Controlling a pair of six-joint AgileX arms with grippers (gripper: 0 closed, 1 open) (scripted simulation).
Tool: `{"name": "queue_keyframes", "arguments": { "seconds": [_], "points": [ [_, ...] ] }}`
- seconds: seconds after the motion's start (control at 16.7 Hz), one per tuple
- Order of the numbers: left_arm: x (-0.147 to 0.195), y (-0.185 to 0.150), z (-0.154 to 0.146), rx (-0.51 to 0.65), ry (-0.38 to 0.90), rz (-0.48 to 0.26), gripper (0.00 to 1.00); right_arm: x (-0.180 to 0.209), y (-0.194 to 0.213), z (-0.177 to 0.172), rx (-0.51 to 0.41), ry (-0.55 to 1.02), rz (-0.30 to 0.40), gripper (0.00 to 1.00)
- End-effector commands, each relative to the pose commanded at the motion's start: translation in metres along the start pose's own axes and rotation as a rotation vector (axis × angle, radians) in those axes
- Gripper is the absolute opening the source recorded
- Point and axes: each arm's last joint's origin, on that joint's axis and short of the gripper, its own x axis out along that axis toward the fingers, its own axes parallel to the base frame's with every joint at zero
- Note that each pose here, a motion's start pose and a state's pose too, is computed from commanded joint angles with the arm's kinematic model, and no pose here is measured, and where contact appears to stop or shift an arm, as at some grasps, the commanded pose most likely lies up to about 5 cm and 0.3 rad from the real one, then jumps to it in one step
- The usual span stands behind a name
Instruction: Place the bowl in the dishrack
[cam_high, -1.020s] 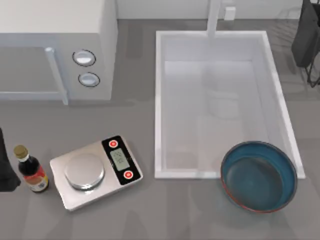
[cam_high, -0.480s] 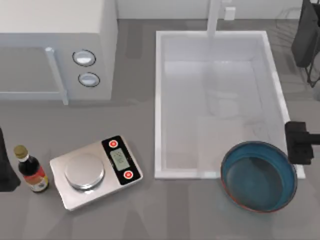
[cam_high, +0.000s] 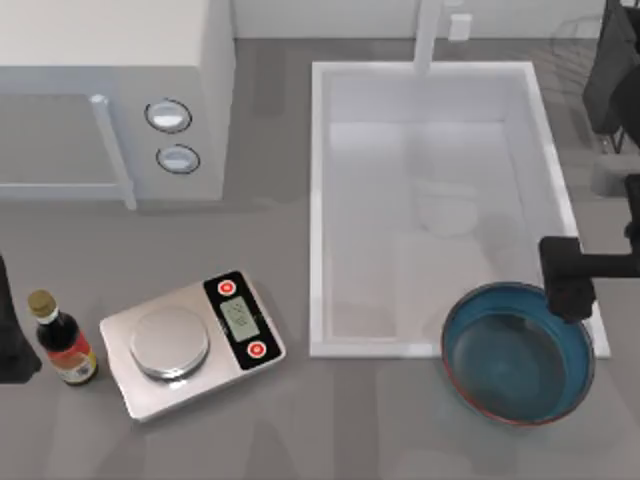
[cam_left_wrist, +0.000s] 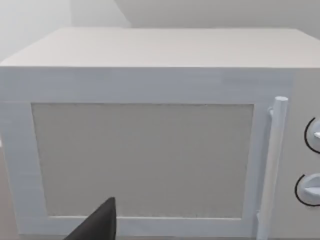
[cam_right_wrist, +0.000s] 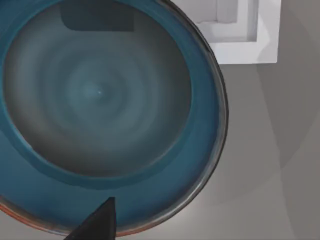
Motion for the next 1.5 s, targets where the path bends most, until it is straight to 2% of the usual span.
{"name": "queue_keyframes", "arguments": {
  "seconds": [0.3, 0.78, 1.08, 1.5],
  "points": [
    [0.0, 0.0, 0.0, 0.0, 0.0, 0.0, 1.0, 0.011, -0.001, 0.001, 0.001, 0.003, -0.001, 1.0],
    [0.0, 0.0, 0.0, 0.0, 0.0, 0.0, 1.0, 0.093, 0.001, 0.001, 0.0, -0.004, 0.002, 1.0],
    [0.0, 0.0, 0.0, 0.0, 0.0, 0.0, 1.0, 0.1, 0.0, 0.0, 0.0, 0.0, 0.0, 1.0],
    [0.0, 0.0, 0.0, 0.0, 0.0, 0.0, 1.0, 0.1, 0.0, 0.0, 0.0, 0.0, 0.0, 0.47]
  ]
}}
